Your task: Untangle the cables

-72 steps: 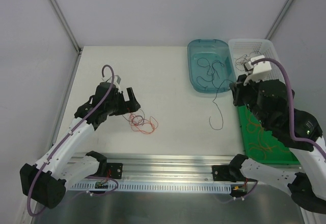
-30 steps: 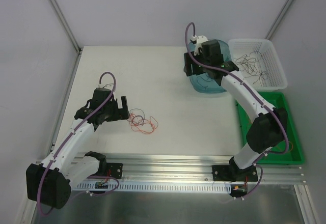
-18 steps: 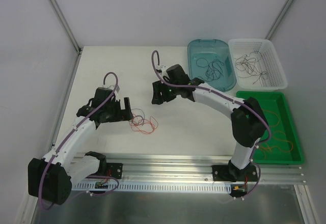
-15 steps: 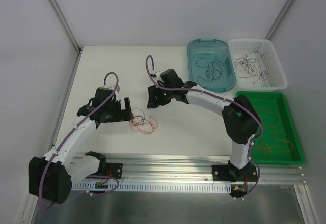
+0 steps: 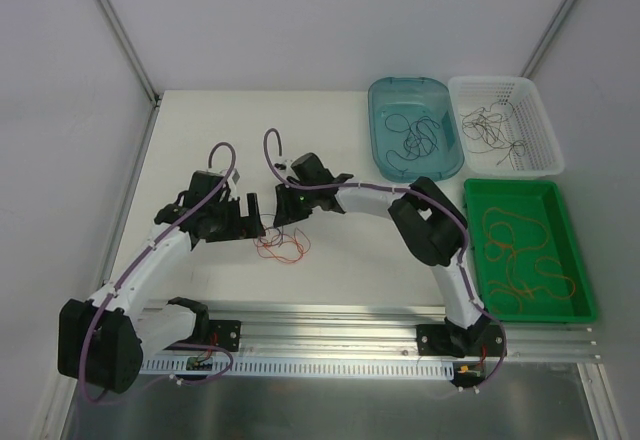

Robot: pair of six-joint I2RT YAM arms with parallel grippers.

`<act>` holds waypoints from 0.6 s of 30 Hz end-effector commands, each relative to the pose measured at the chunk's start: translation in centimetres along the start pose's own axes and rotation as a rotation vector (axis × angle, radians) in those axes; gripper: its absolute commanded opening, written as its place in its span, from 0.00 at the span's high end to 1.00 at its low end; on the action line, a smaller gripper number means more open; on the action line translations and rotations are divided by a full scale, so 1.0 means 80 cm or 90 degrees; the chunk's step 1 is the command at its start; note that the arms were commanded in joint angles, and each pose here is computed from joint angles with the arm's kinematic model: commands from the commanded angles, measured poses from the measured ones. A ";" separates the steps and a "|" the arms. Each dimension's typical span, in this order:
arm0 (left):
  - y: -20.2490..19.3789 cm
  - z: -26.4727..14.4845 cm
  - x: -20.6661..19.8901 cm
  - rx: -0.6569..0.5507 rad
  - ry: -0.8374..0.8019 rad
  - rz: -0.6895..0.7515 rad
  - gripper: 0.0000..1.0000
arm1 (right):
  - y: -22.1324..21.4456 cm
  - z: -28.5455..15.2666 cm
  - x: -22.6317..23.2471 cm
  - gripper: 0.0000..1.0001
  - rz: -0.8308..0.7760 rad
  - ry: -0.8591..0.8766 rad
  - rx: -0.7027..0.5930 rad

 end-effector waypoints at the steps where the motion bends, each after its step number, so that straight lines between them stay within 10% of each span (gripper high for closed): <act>1: 0.008 -0.001 -0.007 -0.005 -0.022 -0.005 0.06 | 0.025 0.008 0.026 0.77 -0.014 0.056 -0.041; 6: 0.007 0.001 -0.009 0.002 -0.030 -0.006 0.06 | 0.038 -0.013 0.026 0.99 -0.028 0.030 -0.085; 18: 0.000 0.007 -0.032 0.025 -0.097 -0.055 0.09 | 0.058 -0.129 0.030 0.99 0.067 -0.120 -0.205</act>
Point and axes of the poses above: each gripper's point midway between its finger pads, its own z axis out along the fingers, its own x axis along the line the jaws close on, y = z × x, the point moved 2 cm from there along -z, back along the fingers, and after that the axes turned 1 degree about -z, right-handed, at the moved point
